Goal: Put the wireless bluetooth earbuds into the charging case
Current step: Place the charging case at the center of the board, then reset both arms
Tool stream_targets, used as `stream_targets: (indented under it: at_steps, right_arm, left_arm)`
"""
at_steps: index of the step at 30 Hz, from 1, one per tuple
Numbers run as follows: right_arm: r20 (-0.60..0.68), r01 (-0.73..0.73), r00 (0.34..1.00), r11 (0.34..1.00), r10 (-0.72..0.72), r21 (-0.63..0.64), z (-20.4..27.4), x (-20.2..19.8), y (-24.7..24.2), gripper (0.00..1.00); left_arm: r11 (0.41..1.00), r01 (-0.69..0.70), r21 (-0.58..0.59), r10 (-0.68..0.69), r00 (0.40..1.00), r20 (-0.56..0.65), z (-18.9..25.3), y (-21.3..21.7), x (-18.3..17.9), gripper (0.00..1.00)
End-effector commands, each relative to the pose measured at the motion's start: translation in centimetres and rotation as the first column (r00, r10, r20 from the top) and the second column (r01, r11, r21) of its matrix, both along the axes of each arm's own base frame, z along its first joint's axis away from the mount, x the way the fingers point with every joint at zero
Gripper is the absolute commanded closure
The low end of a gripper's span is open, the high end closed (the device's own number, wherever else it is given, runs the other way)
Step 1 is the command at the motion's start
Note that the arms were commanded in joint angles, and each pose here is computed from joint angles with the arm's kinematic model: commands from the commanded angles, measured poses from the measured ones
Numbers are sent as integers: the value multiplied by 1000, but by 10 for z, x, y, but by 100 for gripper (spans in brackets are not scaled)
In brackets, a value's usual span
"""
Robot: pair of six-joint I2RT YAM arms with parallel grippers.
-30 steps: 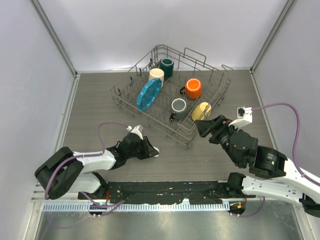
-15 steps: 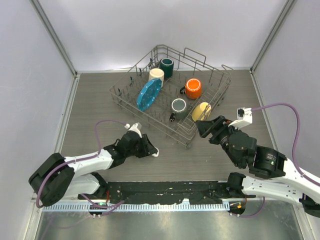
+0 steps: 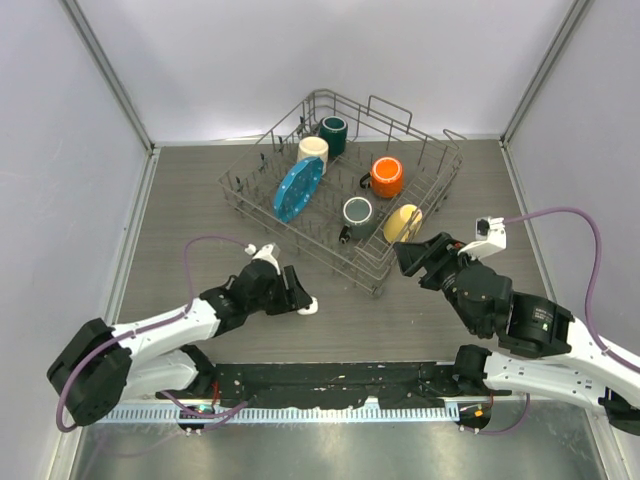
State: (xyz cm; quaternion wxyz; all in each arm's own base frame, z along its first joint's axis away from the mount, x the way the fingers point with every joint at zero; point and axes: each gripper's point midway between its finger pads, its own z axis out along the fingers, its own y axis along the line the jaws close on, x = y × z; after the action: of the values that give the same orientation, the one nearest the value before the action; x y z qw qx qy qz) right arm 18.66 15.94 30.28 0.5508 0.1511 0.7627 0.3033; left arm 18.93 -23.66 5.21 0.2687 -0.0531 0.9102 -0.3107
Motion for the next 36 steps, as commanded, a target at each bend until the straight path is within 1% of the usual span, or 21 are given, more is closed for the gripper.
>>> stream_targets:
  at_steps: [1, 2, 3, 4, 6, 8, 12, 16, 17, 18, 20, 22, 24, 26, 27, 28, 30, 31, 33, 34, 36]
  right_arm:
    - [7, 24, 1000, 999, -25, 38, 8, 0, -5, 30]
    - [2, 30, 1000, 999, -30, 29, 5, 0, -6, 30]
    - [0, 35, 999, 999, -35, 23, 3, 0, -8, 30]
    - [-1, 43, 999, 999, -43, 10, 0, 1, -10, 30]
    - [-9, 85, 996, 996, -86, -24, -7, 3, -19, 29]
    - [-12, 150, 989, 986, -151, -69, -11, 4, -37, 28]
    - [5, 251, 968, 966, -251, -60, -1, 1, -72, 27]
    - [15, 321, 947, 943, -321, -83, 2, -4, -100, 27]
    - [10, 327, 944, 934, -329, -143, -6, -6, -108, 27]
    - [0, 340, 939, 927, -344, -160, -6, -5, -107, 27]
    - [-17, 331, 938, 909, -346, -252, -16, -8, -111, 27]
    - [-33, 326, 935, 891, -354, -316, -27, -6, -105, 23]
    - [-52, 336, 924, 867, -380, -368, -38, -8, -110, 22]
    - [-55, 336, 923, 867, -381, -368, -34, -12, -117, 20]
    - [-44, 360, 917, 869, -397, -339, -28, -12, -123, 20]
    - [-32, 374, 914, 868, -405, -327, -24, -14, -131, 20]
    - [3, 377, 919, 873, -395, -309, -9, -17, -143, 20]
    - [9, 370, 922, 876, -386, -311, -4, -17, -144, 19]
    - [17, 312, 944, 877, -329, -365, 1, -14, -130, 18]
    - [27, 297, 951, 888, -307, -351, 6, -8, -116, 17]
    - [32, 274, 957, 856, -290, -439, -3, 0, -98, 16]
  left_arm:
    - [998, -19, 65, 14, 998, 66, 23, 11, 10, 31]
    - [997, -26, 72, 20, 996, 81, 31, 15, 11, 29]
    - [997, -30, 73, 22, 994, 107, 44, 14, 15, 22]
    - [994, -28, 105, 16, 994, 109, 46, 21, 13, 18]
    - [994, -57, 97, 38, 982, 184, 71, 25, 21, 1]
    - [990, -84, 111, 56, 970, 238, 88, 37, 23, 0]
    - [986, -133, 104, 92, 940, 329, 116, 54, 25, 0]
    - [975, -156, 160, 86, 923, 375, 126, 71, 24, 0]
    - [972, -154, 179, 74, 919, 388, 130, 73, 25, 0]
    - [966, -165, 201, 77, 920, 385, 129, 78, 24, 0]
    - [963, -153, 221, 53, 914, 403, 134, 79, 25, 0]
    - [960, -146, 237, 38, 912, 407, 136, 78, 28, 0]
    - [956, -147, 254, 30, 910, 414, 139, 78, 31, 0]
    - [945, -165, 281, 38, 912, 408, 137, 82, 38, 0]
    - [943, -161, 290, 31, 913, 406, 137, 83, 40, 0]
    - [950, -136, 282, 15, 920, 391, 136, 80, 40, 0]
    - [952, -164, 260, 48, 915, 400, 142, 86, 49, 0]
    - [954, -167, 249, 54, 913, 405, 144, 87, 51, 0]
    - [959, -188, 212, 84, 903, 421, 151, 93, 56, 0]
    - [960, -193, 202, 92, 901, 424, 154, 96, 57, 0]
    - [961, -212, 179, 119, 898, 424, 156, 104, 60, 0]
